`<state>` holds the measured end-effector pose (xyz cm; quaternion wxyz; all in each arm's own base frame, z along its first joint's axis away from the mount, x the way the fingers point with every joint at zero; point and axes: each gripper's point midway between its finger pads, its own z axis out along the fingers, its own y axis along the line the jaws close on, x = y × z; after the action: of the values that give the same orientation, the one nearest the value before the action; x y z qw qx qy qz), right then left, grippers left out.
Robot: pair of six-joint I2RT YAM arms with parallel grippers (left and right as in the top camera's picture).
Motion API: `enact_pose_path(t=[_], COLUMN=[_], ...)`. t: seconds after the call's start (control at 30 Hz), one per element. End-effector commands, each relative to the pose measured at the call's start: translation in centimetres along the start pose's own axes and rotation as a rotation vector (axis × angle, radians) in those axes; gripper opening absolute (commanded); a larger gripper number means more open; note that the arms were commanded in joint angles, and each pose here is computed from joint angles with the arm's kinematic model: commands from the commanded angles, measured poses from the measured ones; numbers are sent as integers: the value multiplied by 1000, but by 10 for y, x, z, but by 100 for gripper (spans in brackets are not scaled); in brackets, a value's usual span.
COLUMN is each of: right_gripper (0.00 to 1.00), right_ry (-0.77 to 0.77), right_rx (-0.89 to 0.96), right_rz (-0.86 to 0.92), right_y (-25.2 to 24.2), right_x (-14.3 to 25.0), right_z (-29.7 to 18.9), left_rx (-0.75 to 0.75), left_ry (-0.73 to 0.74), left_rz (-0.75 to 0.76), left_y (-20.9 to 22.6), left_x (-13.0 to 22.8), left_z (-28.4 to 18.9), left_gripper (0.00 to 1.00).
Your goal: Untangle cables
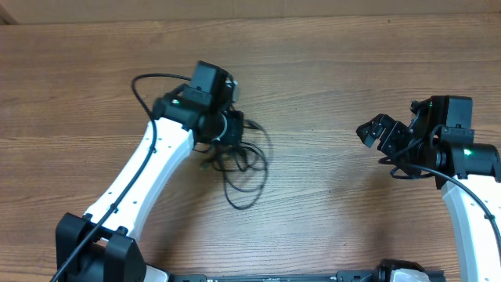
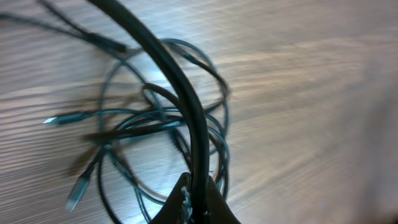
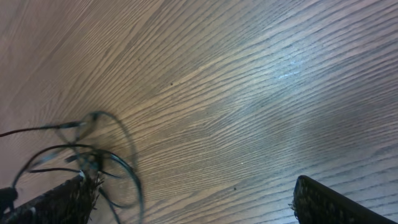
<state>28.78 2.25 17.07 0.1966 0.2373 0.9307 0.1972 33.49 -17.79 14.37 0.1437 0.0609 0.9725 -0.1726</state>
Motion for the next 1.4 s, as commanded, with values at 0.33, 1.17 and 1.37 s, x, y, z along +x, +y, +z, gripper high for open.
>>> enact_pose_path(t=[0.33,1.17,1.37], right_gripper=[100,100,100], right_ry=[10,7,-32], right_rx=[-3,-8,-34], right_rz=[-3,-4,-17], right_y=[0,1,8], right_x=[3,2,-8], right_z=[3,3,2], left_rx=[221,74,24], left_ry=[154,-76,-130], left_rz=[8,-243,-240], left_y=[-61,-38,-30], left_x=[38,38,28], left_z=[-2,-87,-85], left_gripper=[4,4,18])
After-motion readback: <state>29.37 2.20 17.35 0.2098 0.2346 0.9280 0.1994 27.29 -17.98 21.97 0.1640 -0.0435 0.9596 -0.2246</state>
